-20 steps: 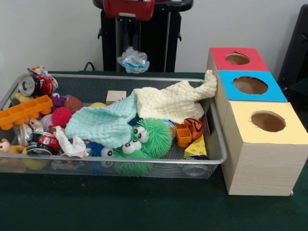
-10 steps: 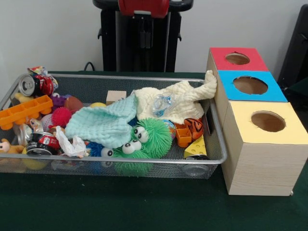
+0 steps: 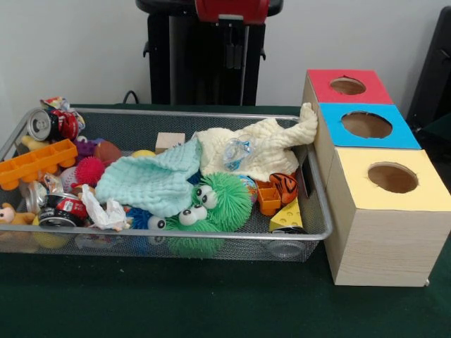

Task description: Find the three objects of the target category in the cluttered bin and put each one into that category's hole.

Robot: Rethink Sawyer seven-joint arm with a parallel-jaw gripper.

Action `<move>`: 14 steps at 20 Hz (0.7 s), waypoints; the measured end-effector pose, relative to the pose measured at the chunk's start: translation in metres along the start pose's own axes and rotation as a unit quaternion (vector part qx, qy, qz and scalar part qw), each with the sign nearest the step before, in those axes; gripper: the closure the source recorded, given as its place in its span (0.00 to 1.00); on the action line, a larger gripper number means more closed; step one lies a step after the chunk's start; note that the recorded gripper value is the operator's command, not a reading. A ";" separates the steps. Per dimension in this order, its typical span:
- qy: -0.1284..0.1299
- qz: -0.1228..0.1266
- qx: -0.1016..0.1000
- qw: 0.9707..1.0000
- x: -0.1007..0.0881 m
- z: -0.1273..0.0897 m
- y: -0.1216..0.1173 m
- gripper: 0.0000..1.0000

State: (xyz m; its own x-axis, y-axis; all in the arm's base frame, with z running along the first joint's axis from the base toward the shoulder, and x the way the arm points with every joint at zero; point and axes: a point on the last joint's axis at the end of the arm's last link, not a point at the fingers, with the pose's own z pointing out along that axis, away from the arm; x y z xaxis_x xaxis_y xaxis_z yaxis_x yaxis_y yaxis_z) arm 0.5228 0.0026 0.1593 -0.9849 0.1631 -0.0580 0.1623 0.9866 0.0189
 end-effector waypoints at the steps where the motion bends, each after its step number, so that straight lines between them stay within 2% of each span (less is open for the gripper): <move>1: 0.000 0.000 0.000 1.000 0.000 0.000 0.000 1.00; 14: 0.001 0.009 0.003 1.000 0.000 0.000 -0.009 1.00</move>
State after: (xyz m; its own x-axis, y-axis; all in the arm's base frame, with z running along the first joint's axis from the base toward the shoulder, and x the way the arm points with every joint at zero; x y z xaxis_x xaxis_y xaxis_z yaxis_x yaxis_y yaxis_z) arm 0.5215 -0.0065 0.1591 -0.9818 0.1814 -0.0567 0.1808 0.9834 0.0147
